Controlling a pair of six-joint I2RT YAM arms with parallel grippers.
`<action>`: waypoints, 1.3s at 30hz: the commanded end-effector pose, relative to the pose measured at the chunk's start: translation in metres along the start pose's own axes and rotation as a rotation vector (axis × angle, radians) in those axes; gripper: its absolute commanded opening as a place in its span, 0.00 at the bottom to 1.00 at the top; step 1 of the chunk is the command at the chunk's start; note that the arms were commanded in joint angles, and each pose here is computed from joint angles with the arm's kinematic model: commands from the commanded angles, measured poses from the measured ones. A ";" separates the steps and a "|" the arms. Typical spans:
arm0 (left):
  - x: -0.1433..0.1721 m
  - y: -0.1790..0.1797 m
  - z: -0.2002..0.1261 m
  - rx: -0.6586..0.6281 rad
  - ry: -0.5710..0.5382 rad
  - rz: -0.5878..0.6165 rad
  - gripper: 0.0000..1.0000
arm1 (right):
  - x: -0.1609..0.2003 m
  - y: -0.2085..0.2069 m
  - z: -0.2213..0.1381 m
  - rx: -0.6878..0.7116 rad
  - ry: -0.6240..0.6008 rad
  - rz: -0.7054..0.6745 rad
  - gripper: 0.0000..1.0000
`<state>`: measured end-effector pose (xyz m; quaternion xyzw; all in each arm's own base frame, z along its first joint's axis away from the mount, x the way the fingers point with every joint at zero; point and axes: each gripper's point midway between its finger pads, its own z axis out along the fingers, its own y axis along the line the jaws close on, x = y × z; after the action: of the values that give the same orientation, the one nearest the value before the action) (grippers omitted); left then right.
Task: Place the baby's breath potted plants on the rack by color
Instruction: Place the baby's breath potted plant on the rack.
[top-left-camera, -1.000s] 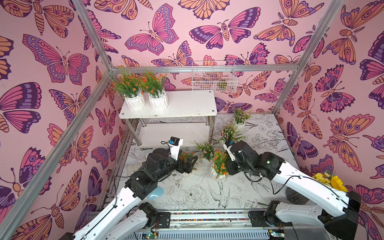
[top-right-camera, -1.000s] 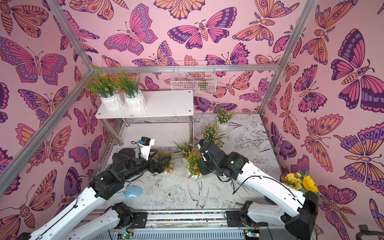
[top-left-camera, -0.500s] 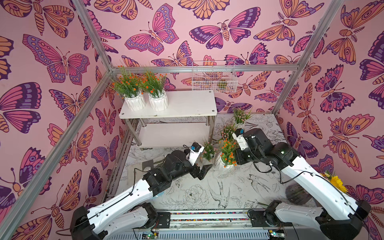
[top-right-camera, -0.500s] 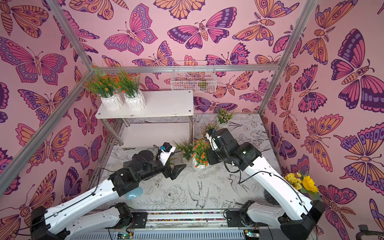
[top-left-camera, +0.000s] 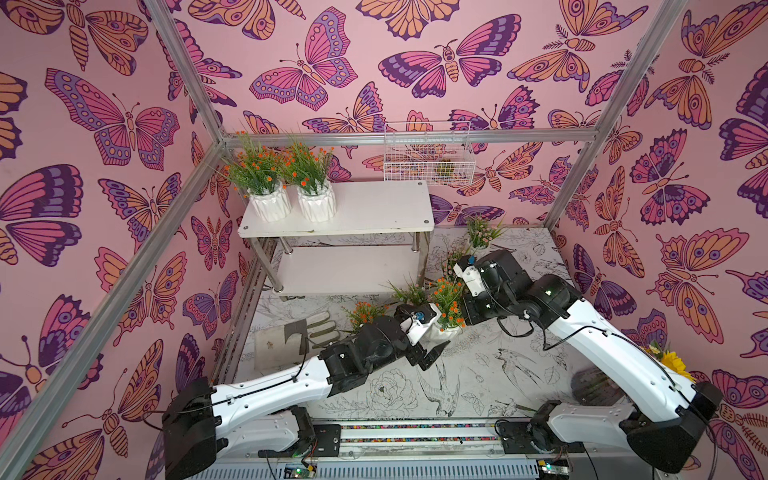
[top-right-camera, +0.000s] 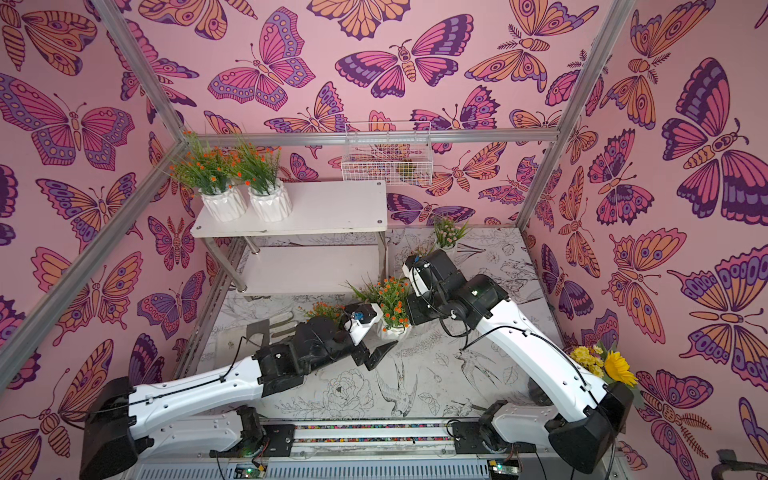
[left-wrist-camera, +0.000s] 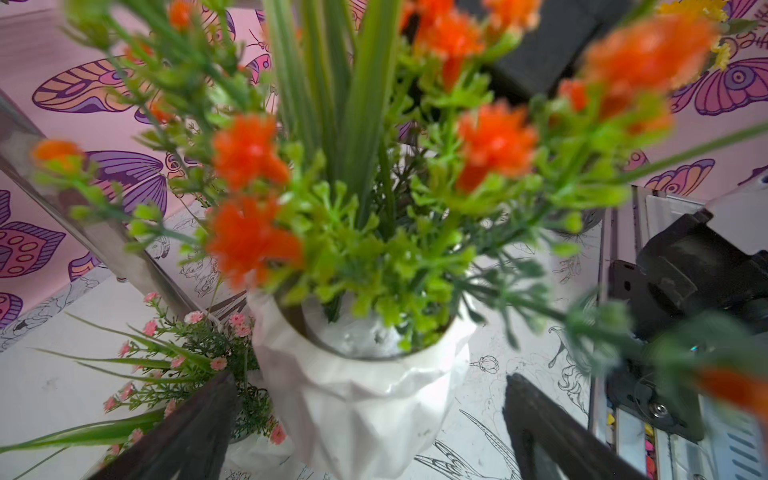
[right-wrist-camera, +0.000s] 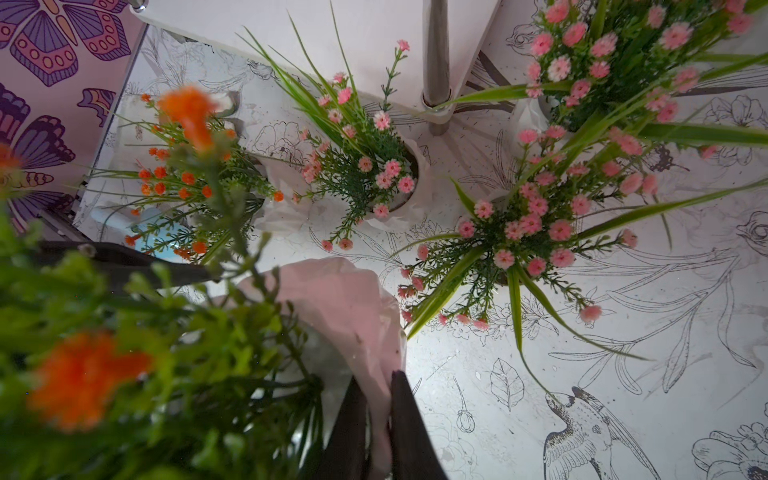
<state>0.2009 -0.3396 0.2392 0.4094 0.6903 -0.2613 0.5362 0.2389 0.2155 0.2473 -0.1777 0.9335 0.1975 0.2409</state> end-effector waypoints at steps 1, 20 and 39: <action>-0.013 0.004 0.008 -0.044 -0.050 0.020 1.00 | -0.021 0.016 -0.015 -0.072 -0.075 -0.006 0.00; -0.008 0.006 0.037 -0.081 -0.027 -0.026 0.96 | -0.018 0.022 -0.017 -0.118 -0.089 0.002 0.00; -0.016 0.014 0.018 -0.115 -0.055 -0.037 0.70 | -0.015 0.008 -0.019 -0.095 -0.138 0.043 0.22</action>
<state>0.2220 -0.3560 0.2315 0.3794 0.7053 -0.2342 0.5511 0.2360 0.2235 0.2591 -0.1668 0.9160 0.2528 0.2630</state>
